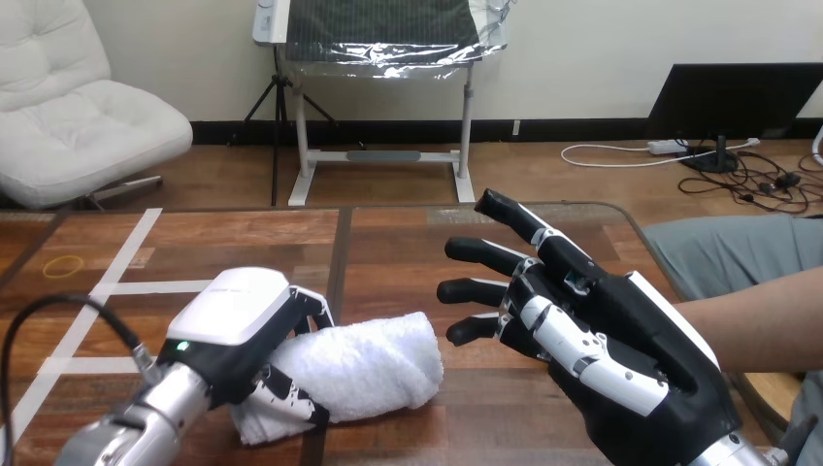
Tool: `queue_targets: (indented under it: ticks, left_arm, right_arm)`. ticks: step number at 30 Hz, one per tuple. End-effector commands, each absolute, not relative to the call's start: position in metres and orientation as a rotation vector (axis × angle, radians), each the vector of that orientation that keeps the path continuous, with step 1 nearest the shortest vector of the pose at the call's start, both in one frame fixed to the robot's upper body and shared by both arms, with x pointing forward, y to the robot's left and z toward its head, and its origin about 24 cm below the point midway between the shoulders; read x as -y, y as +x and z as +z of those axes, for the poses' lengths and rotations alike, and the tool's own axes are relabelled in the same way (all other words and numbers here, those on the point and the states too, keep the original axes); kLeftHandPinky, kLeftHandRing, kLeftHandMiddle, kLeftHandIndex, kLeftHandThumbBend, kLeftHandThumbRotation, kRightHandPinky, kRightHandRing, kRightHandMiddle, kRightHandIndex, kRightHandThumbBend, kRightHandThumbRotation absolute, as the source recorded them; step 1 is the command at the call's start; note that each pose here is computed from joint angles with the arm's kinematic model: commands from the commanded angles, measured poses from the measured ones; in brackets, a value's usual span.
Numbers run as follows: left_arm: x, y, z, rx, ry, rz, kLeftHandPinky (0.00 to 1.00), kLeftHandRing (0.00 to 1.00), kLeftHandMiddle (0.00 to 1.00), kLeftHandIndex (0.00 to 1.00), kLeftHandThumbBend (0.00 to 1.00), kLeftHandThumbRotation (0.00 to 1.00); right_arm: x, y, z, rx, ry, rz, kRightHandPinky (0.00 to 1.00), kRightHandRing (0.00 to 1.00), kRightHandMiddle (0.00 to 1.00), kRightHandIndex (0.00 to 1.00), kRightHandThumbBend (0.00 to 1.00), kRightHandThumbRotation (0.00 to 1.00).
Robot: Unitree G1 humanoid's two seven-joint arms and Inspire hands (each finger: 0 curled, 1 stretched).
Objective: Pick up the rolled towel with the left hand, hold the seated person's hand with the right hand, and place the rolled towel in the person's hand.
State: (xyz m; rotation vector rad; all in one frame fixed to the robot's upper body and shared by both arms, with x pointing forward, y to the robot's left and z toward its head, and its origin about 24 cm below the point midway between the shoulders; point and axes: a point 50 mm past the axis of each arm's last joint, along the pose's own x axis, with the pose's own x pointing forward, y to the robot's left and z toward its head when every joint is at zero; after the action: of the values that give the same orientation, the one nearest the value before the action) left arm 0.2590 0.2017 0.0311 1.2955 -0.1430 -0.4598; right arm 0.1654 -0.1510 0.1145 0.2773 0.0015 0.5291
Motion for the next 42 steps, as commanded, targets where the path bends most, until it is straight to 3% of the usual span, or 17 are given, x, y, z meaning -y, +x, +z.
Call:
queue_targets:
  ticks: [1, 20, 42]
  left_arm:
    - [-0.198, 0.263, 0.050, 0.247, 1.266, -0.398, 0.26, 0.32, 0.43, 0.53, 0.56, 0.00]
    - [-0.193, 0.255, 0.047, 0.319, 1.212, -0.338, 0.35, 0.39, 0.48, 0.55, 0.52, 0.00]
    - [-0.193, 0.249, 0.043, 0.355, 1.114, -0.242, 0.36, 0.40, 0.48, 0.55, 0.51, 0.00]
  right_arm:
    - [0.151, 0.169, 0.120, 0.044, 0.276, 0.533, 0.60, 0.73, 0.83, 0.94, 0.00, 0.00]
    - [0.149, 0.170, 0.119, 0.041, 0.296, 0.536, 0.58, 0.74, 0.85, 0.96, 0.00, 0.00]
    - [0.149, 0.173, 0.119, 0.046, 0.290, 0.541, 0.57, 0.73, 0.84, 0.96, 0.00, 0.00]
